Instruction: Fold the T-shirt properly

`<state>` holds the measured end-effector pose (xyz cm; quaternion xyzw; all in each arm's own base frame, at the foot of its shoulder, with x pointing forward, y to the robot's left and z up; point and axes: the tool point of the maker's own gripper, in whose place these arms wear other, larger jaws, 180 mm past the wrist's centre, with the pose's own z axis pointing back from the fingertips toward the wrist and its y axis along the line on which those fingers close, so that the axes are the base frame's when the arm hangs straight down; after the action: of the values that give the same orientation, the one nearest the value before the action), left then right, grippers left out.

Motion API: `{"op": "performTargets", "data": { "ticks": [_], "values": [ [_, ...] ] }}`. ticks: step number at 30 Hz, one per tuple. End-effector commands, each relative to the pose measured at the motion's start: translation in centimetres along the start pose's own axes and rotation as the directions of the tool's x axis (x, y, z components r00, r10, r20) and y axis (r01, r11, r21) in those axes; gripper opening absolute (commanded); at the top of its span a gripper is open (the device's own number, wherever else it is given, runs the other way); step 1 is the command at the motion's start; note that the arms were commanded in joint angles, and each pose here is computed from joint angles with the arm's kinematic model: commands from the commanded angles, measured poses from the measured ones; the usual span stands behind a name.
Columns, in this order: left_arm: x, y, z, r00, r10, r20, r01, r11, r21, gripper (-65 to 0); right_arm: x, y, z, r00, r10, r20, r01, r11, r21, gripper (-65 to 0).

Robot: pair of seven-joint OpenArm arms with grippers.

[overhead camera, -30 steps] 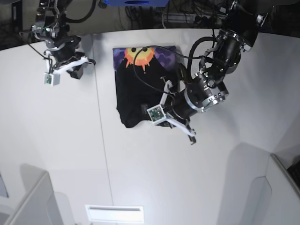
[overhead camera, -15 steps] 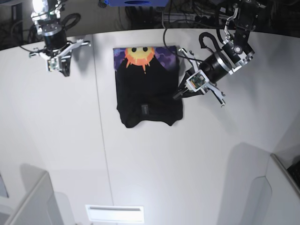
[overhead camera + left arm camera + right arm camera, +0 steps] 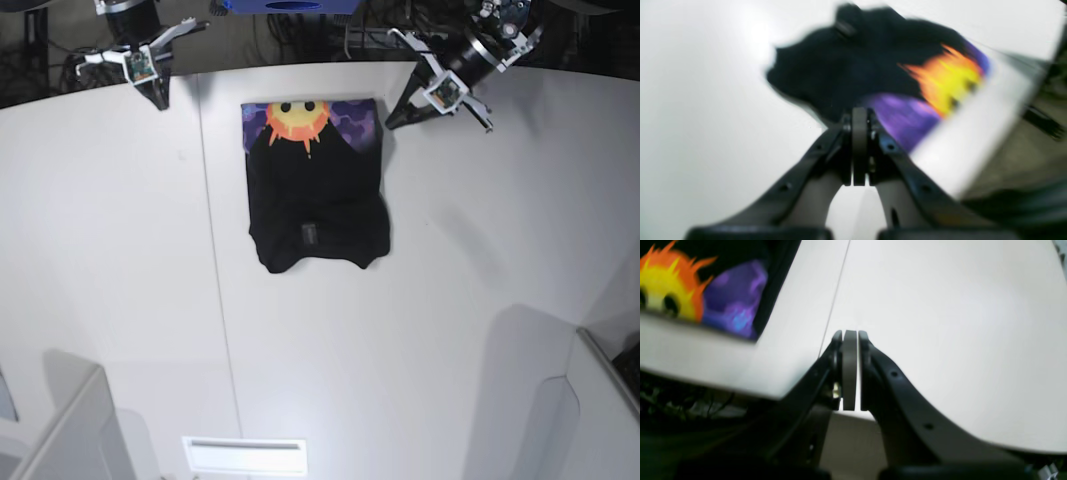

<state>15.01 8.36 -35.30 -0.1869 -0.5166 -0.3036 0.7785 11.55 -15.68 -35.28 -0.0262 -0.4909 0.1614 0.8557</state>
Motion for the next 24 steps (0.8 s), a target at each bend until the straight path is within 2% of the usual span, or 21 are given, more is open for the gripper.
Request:
{"op": "performTargets", "data": {
  "ticks": [1, 6, 11, 15, 18, 19, 21, 24],
  "values": [
    [0.4, -0.5, 0.6, 0.999, 0.025, 0.027, -0.025, 1.0, 0.0, -65.0, 0.3, -0.2, 0.6, 1.0, 0.014, 0.015, -0.014, 1.0, -0.004, -65.0],
    [-2.4, -3.3, 2.9, 0.992, 0.104, -0.067, -0.106, 0.994, -0.024, -65.0, -3.3, 1.0, 3.2, 0.991, 0.03, -0.131, -0.023, 0.998, 0.056, -65.0],
    [-4.7, -6.4, 5.7, 0.971, 0.174, -0.165, -0.184, 0.982, -0.044, -65.0, -7.4, 3.4, 6.3, 0.948, 0.084, -0.307, -0.027, 0.982, 0.185, -65.0],
    [-6.8, -9.2, 8.6, 0.935, 0.238, -0.263, -0.259, 0.964, -0.051, -65.0, -10.6, 4.4, 8.9, 0.874, 0.128, -0.468, -0.013, 0.97, 0.241, -65.0],
    [-10.6, -10.9, 11.1, 0.882, 0.286, -0.375, -0.311, 0.95, -0.007, -65.0, -13.5, 5.8, 11.0, 0.802, 0.184, -0.568, 0.004, 0.95, 0.314, -65.0],
    [-12.4, -11.0, 11.9, 0.858, 0.298, -0.418, -0.313, 0.949, 0.032, -65.0, -14.6, 6.3, 11.6, 0.779, 0.213, -0.589, 0.005, 0.938, 0.346, -65.0],
    [-15.4, -11.6, 13.4, 0.817, 0.327, -0.475, -0.323, 0.942, 0.094, -65.0, -16.5, 7.5, 12.5, 0.753, 0.256, -0.606, 0.015, 0.914, 0.405, -65.0],
    [-18.2, -12.9, 14.8, 0.805, 0.376, -0.459, -0.347, 0.926, 0.15, -65.0, -19.0, 8.9, 13.3, 0.716, 0.315, -0.623, 0.021, 0.882, 0.47, -65.0]
  ]
}}
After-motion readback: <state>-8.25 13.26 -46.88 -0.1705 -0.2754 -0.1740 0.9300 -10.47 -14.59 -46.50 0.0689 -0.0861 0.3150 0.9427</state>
